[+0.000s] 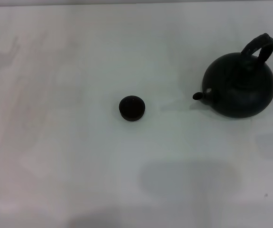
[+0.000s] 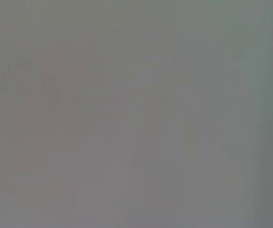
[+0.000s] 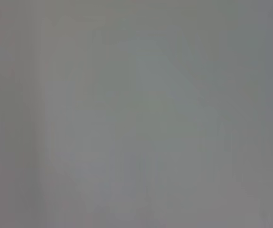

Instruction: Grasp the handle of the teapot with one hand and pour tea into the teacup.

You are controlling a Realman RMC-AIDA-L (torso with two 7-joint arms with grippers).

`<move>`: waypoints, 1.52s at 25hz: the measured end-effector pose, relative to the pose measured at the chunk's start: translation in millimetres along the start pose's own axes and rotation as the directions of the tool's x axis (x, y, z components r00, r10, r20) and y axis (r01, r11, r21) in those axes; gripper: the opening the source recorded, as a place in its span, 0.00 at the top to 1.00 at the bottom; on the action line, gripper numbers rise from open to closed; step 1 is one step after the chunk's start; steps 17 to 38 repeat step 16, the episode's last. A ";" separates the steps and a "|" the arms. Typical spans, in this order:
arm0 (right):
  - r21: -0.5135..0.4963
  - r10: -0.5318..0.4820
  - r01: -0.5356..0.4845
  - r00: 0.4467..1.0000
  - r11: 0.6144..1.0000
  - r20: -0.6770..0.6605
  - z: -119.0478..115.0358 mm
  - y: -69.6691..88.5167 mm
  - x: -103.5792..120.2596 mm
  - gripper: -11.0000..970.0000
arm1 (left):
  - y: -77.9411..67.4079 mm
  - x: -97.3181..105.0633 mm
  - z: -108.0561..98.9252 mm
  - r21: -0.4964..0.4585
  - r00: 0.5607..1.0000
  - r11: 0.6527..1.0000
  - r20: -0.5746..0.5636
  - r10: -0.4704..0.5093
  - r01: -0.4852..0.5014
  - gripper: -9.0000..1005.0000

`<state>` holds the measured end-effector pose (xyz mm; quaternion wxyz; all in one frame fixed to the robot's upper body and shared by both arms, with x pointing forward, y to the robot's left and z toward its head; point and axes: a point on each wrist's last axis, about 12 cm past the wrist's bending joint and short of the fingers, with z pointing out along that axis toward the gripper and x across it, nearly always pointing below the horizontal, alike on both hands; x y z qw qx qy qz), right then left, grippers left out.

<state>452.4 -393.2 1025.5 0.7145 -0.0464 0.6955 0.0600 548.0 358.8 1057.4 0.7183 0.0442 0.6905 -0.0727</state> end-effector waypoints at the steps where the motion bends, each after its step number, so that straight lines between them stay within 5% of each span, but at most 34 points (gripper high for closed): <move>1: 0.004 -0.016 0.016 1.000 1.000 0.002 0.0 1.3 1.0 0.19 | 1.3 -2.0 3.2 0.009 1.000 1.000 -0.002 0.010 -0.010 0.20; 10: 0.049 -0.095 0.094 0.995 0.994 0.009 3.6 4.3 4.1 0.19 | 0.5 -4.6 11.4 0.036 1.000 0.999 -0.014 0.028 -0.027 0.20; 16: 0.121 -0.142 0.141 0.990 0.983 -0.001 14.7 -10.0 -1.5 0.19 | -4.6 10.1 -4.8 -0.078 0.999 0.996 -0.001 0.035 -0.035 0.20; 38: 0.121 -0.142 0.141 0.990 0.983 -0.001 14.7 -10.0 -1.5 0.19 | -4.6 10.1 -4.8 -0.078 0.999 0.996 -0.001 0.035 -0.035 0.20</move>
